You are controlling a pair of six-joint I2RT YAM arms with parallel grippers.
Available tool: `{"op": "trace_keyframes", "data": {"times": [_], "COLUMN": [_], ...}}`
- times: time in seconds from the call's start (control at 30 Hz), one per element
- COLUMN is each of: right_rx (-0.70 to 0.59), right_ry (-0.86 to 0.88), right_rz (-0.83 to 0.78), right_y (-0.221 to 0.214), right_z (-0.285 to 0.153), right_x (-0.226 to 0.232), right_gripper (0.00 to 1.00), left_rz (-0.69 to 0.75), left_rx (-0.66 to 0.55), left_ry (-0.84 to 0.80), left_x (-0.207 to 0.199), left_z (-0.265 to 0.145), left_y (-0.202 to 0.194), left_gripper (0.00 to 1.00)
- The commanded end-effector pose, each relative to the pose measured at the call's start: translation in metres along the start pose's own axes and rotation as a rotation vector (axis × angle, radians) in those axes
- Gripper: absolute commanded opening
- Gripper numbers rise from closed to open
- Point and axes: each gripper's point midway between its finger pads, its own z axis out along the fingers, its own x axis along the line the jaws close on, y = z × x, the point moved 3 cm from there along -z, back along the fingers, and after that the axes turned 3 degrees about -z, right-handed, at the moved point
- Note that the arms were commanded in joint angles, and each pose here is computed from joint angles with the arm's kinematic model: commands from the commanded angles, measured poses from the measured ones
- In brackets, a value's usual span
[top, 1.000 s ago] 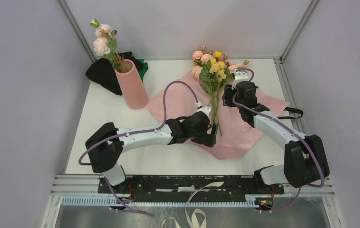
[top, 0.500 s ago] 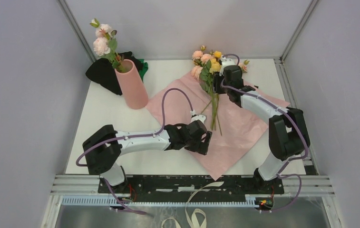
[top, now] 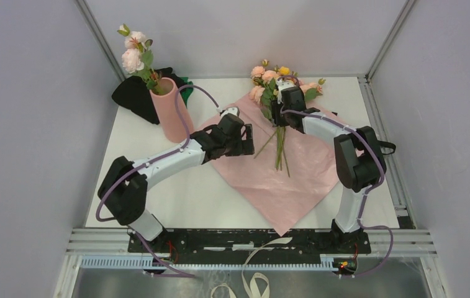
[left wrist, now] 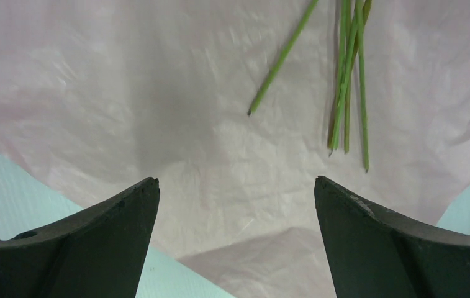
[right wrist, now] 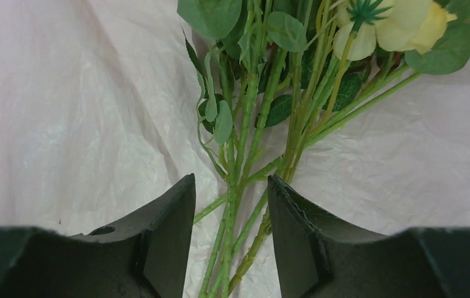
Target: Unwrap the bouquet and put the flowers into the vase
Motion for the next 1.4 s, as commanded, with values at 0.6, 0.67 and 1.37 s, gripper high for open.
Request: {"op": "trace_keyframes", "data": {"times": [0.6, 0.67, 1.37], "right_rx": [0.018, 0.007, -0.078], "right_ry": [0.023, 0.023, 0.061], "right_rz": [-0.02, -0.019, -0.023], "right_y": [-0.005, -0.001, 0.028], "right_z": [0.026, 0.022, -0.013], "right_x": [0.006, 0.006, 0.013], "right_gripper": [0.12, 0.26, 0.0], "left_rz": [-0.01, -0.009, -0.006], "left_rx": [-0.065, -0.059, -0.018], "left_ry": [-0.066, -0.066, -0.074], "left_x": [-0.006, -0.006, -0.009], "left_z": [0.005, 0.007, 0.028], "left_y": [0.037, 0.035, 0.026], "left_gripper": [1.0, 1.0, 1.0]}}
